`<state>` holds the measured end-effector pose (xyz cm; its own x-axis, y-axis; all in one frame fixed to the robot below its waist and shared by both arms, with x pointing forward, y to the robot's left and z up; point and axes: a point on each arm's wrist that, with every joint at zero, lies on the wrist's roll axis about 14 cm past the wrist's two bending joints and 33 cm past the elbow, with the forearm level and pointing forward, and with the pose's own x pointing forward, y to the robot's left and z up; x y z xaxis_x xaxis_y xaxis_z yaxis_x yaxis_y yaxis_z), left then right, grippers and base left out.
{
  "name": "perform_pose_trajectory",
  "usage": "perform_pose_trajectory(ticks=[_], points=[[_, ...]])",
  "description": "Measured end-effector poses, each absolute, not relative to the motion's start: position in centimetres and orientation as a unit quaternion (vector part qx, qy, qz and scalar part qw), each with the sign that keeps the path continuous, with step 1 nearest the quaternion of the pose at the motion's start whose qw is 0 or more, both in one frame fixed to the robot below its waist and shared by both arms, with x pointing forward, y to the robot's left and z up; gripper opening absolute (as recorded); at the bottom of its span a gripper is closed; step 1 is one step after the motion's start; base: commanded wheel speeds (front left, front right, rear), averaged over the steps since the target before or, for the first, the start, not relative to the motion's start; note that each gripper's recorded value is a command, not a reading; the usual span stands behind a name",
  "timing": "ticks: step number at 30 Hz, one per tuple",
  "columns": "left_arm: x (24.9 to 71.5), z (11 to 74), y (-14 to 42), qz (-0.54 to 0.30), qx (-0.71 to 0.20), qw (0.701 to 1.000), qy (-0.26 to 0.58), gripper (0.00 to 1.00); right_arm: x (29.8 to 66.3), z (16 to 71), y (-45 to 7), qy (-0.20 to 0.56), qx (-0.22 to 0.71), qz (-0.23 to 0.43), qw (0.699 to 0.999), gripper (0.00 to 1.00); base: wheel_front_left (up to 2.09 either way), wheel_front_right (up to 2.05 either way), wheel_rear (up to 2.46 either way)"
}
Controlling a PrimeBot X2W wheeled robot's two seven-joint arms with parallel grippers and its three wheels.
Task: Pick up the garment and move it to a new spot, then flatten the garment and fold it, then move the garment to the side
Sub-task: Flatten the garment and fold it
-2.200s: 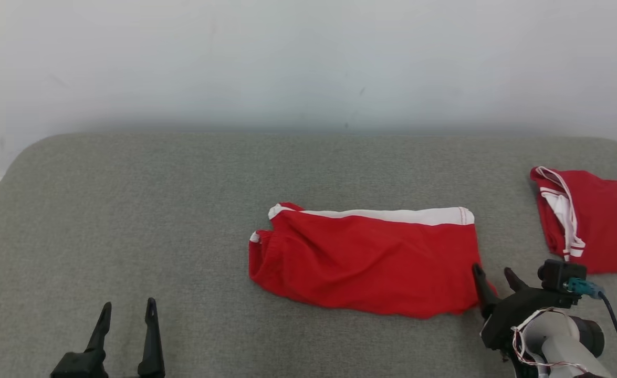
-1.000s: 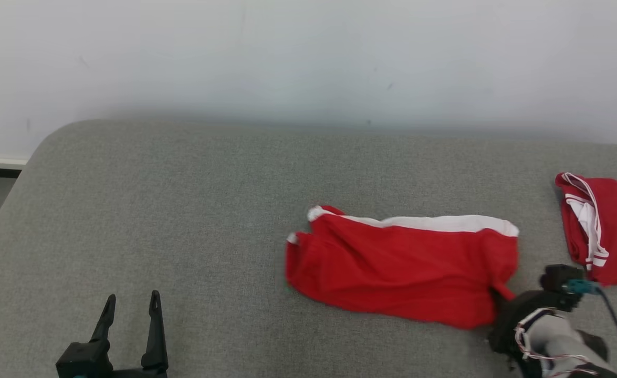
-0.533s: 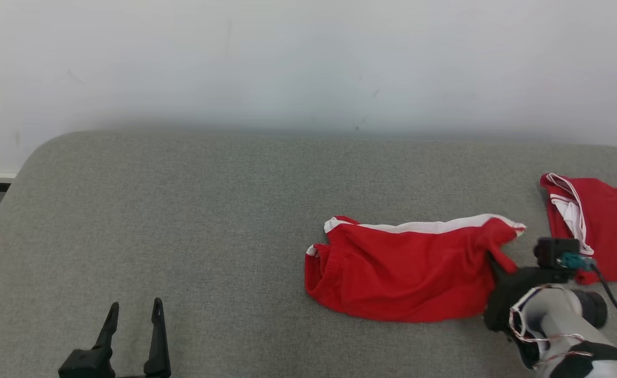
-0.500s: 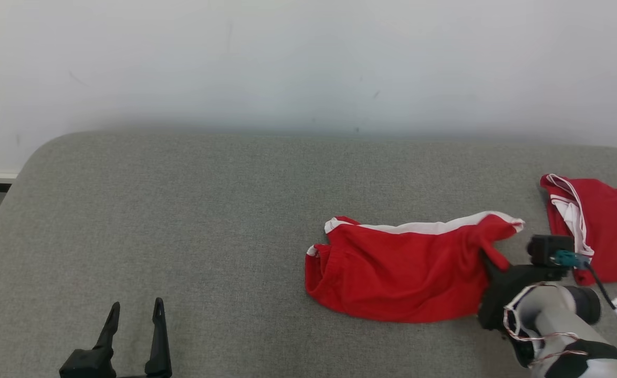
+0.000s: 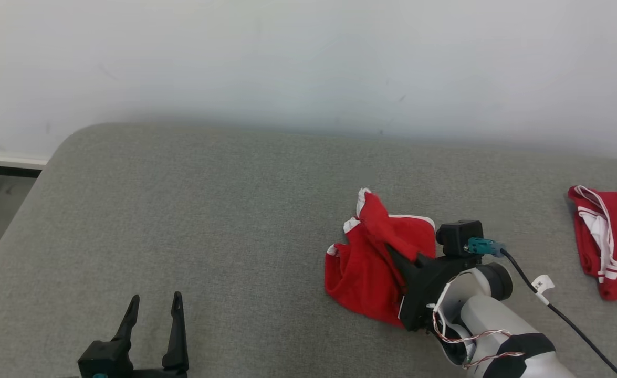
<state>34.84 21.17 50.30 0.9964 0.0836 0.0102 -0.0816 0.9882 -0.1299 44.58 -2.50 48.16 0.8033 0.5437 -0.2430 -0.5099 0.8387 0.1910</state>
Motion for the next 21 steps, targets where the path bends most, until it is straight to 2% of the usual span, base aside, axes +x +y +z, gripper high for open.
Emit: perform_pose_trajectory(ticks=[10,11,12,13,21], points=[[34.8,49.4,21.5,0.050,-0.071,0.996,0.001,1.00,43.3,44.9,0.9,0.207,0.080,0.293,0.930,0.00,0.00,0.00,0.00],[34.9,49.4,21.5,0.049,-0.071,0.996,0.000,1.00,43.2,44.4,0.8,0.214,0.079,0.290,0.929,0.13,0.00,0.00,0.00],[34.9,49.5,21.5,0.049,-0.071,0.996,0.000,1.00,43.2,44.2,0.9,0.216,0.079,0.289,0.929,0.60,0.00,0.00,0.00],[35.0,49.5,21.6,0.050,-0.071,0.996,0.000,1.00,43.2,44.2,1.0,0.215,0.081,0.288,0.930,1.00,0.00,0.00,0.00],[35.4,49.3,21.9,0.052,-0.070,0.996,0.001,1.00,44.4,48.6,1.5,0.139,0.152,0.289,0.935,1.00,0.00,0.00,0.00]])
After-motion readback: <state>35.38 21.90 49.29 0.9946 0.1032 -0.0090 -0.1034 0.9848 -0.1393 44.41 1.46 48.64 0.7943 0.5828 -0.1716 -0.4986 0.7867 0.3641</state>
